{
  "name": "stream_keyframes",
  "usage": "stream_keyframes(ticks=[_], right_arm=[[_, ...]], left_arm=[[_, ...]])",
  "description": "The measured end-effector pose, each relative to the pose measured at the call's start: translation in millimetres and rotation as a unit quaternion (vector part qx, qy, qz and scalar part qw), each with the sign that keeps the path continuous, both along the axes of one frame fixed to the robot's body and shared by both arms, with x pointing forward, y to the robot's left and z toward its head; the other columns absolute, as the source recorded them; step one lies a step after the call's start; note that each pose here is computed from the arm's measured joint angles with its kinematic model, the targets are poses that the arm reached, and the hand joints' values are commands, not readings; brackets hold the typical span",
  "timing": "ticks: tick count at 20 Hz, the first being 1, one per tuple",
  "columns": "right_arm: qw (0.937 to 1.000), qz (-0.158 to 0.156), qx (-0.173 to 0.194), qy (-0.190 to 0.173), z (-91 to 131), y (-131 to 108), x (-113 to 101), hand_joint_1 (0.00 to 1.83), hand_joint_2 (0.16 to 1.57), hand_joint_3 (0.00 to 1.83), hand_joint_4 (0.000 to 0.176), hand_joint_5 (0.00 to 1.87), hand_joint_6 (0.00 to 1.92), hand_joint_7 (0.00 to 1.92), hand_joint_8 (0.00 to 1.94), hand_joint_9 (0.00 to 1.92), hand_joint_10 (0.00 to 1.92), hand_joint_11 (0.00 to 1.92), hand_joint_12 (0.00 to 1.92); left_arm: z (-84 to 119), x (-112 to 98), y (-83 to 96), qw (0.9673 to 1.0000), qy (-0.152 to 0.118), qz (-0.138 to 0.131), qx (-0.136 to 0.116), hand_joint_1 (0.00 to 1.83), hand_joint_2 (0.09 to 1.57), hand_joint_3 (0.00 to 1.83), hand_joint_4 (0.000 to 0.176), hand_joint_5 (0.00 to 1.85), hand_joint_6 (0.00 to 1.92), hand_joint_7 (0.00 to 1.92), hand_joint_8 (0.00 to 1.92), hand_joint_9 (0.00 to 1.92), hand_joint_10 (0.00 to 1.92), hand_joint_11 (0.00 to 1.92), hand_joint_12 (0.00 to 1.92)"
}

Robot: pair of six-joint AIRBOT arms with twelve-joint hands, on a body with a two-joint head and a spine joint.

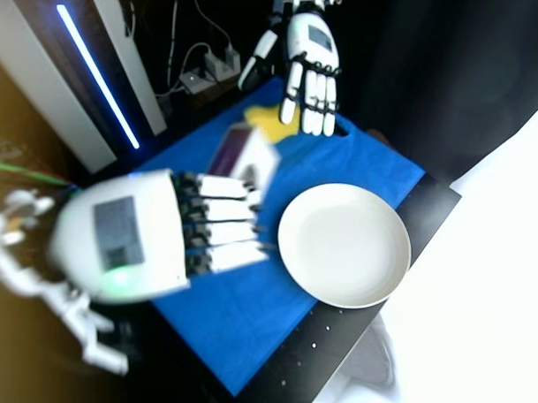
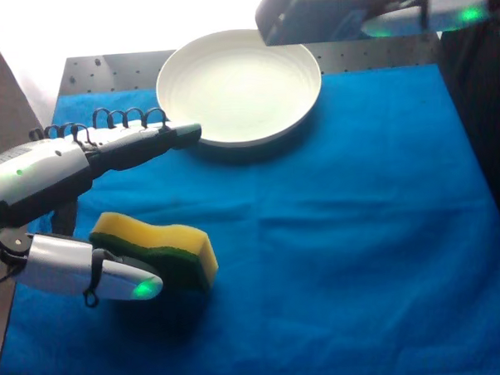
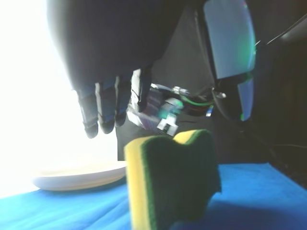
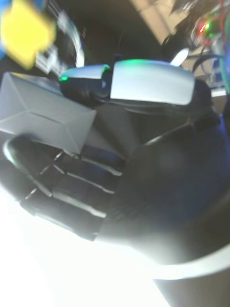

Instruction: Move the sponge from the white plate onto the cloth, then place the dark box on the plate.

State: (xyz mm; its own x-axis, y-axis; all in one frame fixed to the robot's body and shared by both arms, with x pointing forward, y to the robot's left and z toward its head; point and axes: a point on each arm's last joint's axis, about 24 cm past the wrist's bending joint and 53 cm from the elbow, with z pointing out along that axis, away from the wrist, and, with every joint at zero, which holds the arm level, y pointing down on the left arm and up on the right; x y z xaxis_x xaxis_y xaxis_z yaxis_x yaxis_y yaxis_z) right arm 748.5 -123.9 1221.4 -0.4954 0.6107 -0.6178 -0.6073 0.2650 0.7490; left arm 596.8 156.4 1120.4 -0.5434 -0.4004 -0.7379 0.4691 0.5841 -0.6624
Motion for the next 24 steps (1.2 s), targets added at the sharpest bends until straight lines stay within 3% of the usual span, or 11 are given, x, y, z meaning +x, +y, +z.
stream_keyframes(ticks=[3, 4, 7, 14, 15, 16, 17, 18, 19, 21, 24], right_arm=[[0.9992, -0.005, -0.033, 0.024, -30.9, 37.2, 17.4, 1.26, 1.04, 0.0, 0.0, 1.06, 0.91, 1.29, 0.4, 1.27, 0.33, 1.03, 0.95], [0.999, -0.012, -0.034, 0.028, -33.3, 44.8, 25.4, 1.37, 1.03, 0.0, 0.0, 1.03, 0.92, 1.23, 0.41, 1.21, 0.69, 1.07, 0.87], [0.9975, -0.039, -0.044, 0.037, -35.2, 53.9, 46.3, 1.38, 1.06, 0.0, 0.0, 1.02, 1.0, 1.11, 0.71, 1.02, 0.92, 0.77, 1.04], [0.9887, -0.056, -0.114, 0.08, -85.8, 89.0, 62.7, 1.38, 1.07, 0.0, 0.0, 0.94, 1.1, 1.1, 0.68, 1.04, 0.98, 0.78, 1.08], [0.9885, -0.051, -0.118, 0.079, -87.6, 93.1, 60.9, 1.16, 1.07, 0.0, 0.0, 0.78, 0.48, 0.87, 0.41, 0.92, 0.42, 0.71, 0.93], [0.9881, -0.048, -0.123, 0.078, -89.3, 95.3, 59.5, 1.0, 1.01, 0.0, 0.0, 0.55, 0.13, 0.65, 0.12, 0.73, 0.16, 0.46, 0.83], [0.9879, -0.047, -0.125, 0.079, -90.4, 96.5, 58.7, 0.88, 0.98, 0.0, 0.031, 0.36, 0.03, 0.47, 0.02, 0.54, 0.03, 0.24, 0.82], [0.9875, -0.047, -0.129, 0.078, -91.4, 96.8, 58.4, 0.78, 0.89, 0.0, 0.147, 0.07, 0.0, 0.12, 0.0, 0.2, 0.01, 0.05, 0.74], [0.9875, -0.047, -0.129, 0.077, -91.3, 96.3, 58.4, 0.73, 0.85, 0.0, 0.17, 0.01, 0.0, 0.02, 0.0, 0.08, 0.01, 0.01, 0.58], [0.9889, -0.038, -0.122, 0.076, -86.5, 95.4, 53.9, 0.67, 0.77, 0.0, 0.176, 0.0, 0.0, 0.0, 0.0, 0.0, 0.0, 0.0, 0.12], [0.9932, -0.018, -0.096, 0.063, -66.4, 84.2, 44.6, 0.73, 0.75, 0.0, 0.176, 0.0, 0.0, 0.0, 0.0, 0.0, 0.0, 0.0, 0.0]], left_arm=[[-5.6, 0.1, -9.1, 0.9999, 0.003, -0.007, -0.009, 0.69, 0.89, 0.0, 0.176, 0.14, 0.0, 0.16, 0.0, 0.18, 0.01, 0.0, 0.59], [-5.3, -1.2, -14.9, 0.9998, -0.001, -0.015, -0.01, 0.69, 0.88, 0.0, 0.176, 0.14, 0.0, 0.17, 0.0, 0.19, 0.0, 0.0, 0.71], [3.4, 7.2, -19.3, 0.9995, -0.015, -0.019, -0.018, 0.61, 0.88, 0.0, 0.176, 0.15, 0.0, 0.2, 0.0, 0.23, 0.01, 0.0, 0.93], [7.1, 8.4, -37.6, 0.9984, -0.021, -0.039, -0.034, 0.74, 0.84, 0.0, 0.176, 0.14, 0.0, 0.17, 0.0, 0.18, 0.0, 0.0, 0.35], [8.2, 10.6, -36.5, 0.9985, -0.02, -0.036, -0.036, 0.75, 0.83, 0.0, 0.175, 0.18, 0.0, 0.2, 0.0, 0.21, 0.0, 0.0, 0.47], [8.2, 11.5, -35.5, 0.9986, -0.02, -0.034, -0.036, 0.78, 0.83, 0.0, 0.176, 0.16, 0.01, 0.18, 0.01, 0.17, 0.03, 0.0, 0.16], [7.0, 10.8, -36.1, 0.9986, -0.02, -0.037, -0.033, 0.79, 0.84, 0.0, 0.176, 0.16, 0.01, 0.17, 0.01, 0.16, 0.02, 0.0, 0.03], [5.4, 10.1, -37.8, 0.9986, -0.018, -0.038, -0.033, 0.73, 0.83, 0.0, 0.176, 0.15, 0.01, 0.19, 0.01, 0.18, 0.03, 0.0, 0.01], [5.4, 9.9, -38.4, 0.9985, -0.017, -0.038, -0.035, 0.72, 0.82, 0.0, 0.176, 0.16, 0.01, 0.19, 0.01, 0.19, 0.03, 0.03, 0.01], [6.1, 10.1, -38.4, 0.9985, -0.017, -0.038, -0.037, 0.66, 0.85, 0.01, 0.176, 0.12, 0.0, 0.15, 0.0, 0.14, 0.0, 0.01, 0.0], [10.1, 12.4, -33.0, 0.9984, -0.014, -0.025, -0.05, 0.66, 0.9, 0.02, 0.176, 0.09, 0.0, 0.1, 0.0, 0.07, 0.0, 0.01, 0.0]])
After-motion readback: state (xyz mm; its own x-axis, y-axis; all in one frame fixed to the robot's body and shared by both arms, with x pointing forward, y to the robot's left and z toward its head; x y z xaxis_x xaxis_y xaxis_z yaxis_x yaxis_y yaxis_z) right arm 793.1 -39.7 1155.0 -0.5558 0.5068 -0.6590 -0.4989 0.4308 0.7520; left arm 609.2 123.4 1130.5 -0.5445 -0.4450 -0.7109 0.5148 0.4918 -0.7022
